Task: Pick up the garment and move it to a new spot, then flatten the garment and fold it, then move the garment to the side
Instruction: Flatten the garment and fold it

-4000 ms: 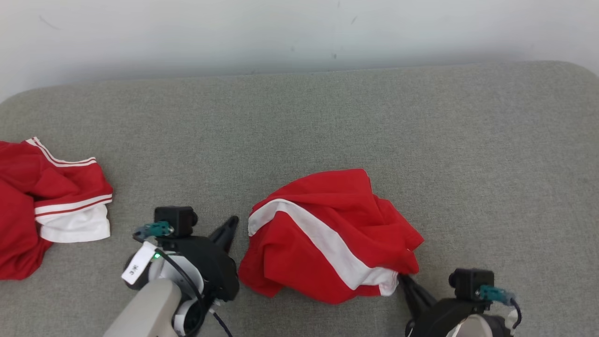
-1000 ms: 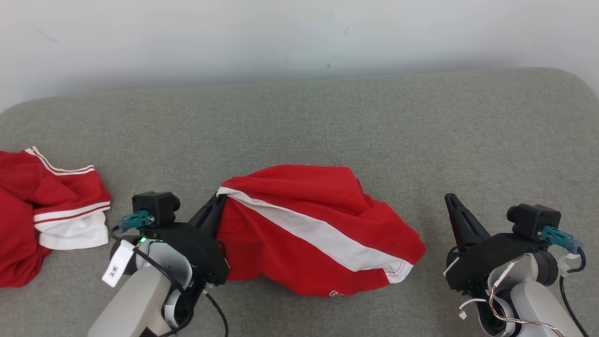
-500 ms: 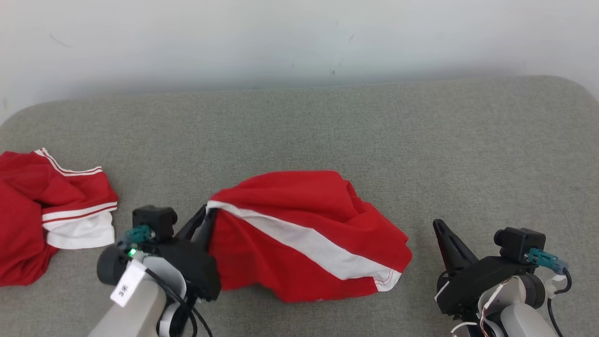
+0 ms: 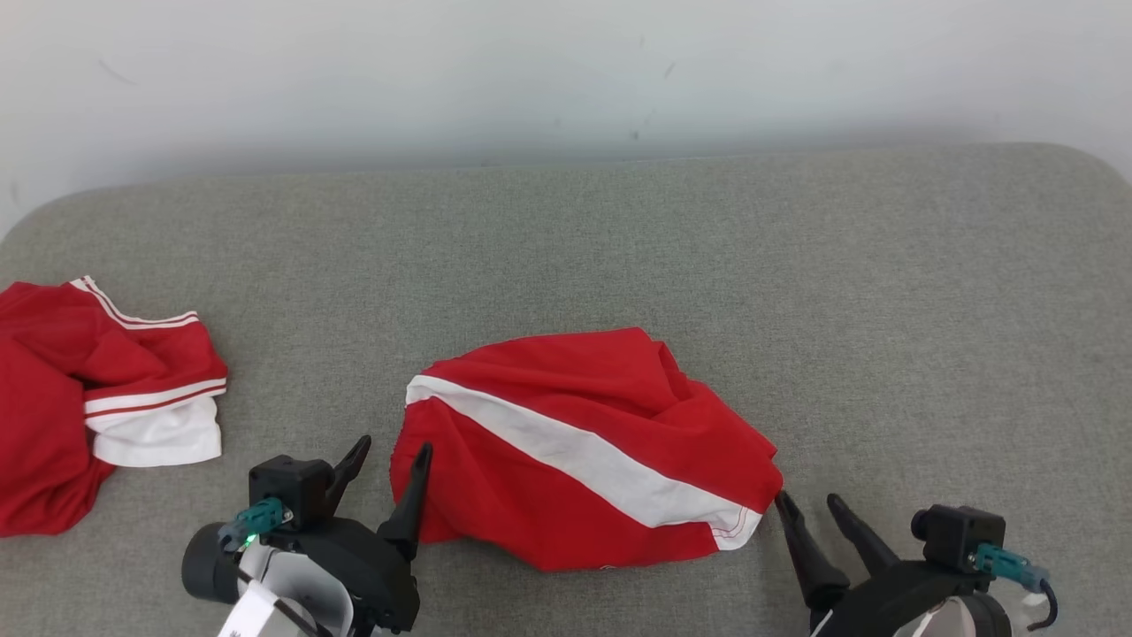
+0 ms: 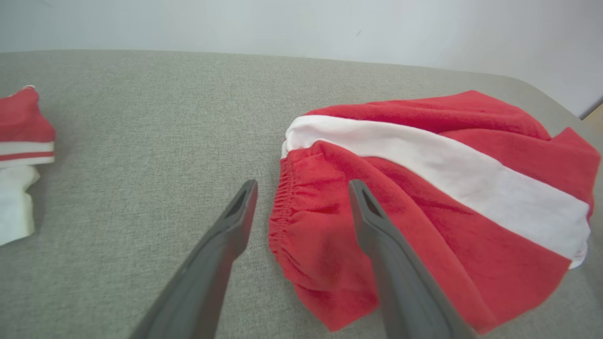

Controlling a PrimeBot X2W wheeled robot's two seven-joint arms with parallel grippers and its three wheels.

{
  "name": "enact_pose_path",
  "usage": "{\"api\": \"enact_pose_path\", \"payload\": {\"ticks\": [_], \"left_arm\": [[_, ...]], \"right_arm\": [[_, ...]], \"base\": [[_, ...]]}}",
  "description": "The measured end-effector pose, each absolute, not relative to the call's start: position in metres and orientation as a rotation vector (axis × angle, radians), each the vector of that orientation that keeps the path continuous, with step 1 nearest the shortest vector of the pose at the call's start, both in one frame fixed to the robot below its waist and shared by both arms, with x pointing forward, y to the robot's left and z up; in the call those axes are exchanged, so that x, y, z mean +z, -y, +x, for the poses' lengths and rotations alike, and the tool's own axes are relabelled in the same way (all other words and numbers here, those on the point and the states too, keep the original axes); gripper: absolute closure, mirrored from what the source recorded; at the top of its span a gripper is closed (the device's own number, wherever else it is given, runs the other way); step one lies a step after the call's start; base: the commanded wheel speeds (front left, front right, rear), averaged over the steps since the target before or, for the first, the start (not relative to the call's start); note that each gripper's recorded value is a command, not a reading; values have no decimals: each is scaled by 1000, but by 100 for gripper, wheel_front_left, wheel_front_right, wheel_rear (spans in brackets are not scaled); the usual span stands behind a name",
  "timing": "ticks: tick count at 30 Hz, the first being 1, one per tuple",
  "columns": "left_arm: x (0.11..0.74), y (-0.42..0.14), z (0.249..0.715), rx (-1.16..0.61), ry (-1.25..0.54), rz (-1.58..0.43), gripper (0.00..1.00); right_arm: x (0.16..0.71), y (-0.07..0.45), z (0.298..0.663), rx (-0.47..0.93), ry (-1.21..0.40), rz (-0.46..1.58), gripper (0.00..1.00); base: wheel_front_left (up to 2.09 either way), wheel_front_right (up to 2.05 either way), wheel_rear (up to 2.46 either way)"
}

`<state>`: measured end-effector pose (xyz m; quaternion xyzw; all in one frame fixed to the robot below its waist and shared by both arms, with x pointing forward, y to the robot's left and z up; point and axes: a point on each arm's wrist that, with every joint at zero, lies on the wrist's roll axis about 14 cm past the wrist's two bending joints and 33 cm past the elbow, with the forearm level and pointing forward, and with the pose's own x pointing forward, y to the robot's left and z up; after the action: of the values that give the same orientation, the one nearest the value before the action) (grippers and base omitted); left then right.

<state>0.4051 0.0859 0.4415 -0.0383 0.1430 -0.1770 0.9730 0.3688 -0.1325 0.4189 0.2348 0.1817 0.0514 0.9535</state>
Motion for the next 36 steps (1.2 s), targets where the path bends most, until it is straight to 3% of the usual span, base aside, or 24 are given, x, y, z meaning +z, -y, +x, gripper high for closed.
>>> {"api": "enact_pose_path", "payload": {"ticks": [14, 36], "left_arm": [[444, -84, 415, -384, -300, -40, 0], [422, -72, 439, -446, -445, 21, 0]], "right_arm": [[398, 107, 354, 163, -481, 485, 0], [391, 93, 369, 181, -528, 462, 0]], "base": [[0, 0, 0], [0, 0, 0]]}}
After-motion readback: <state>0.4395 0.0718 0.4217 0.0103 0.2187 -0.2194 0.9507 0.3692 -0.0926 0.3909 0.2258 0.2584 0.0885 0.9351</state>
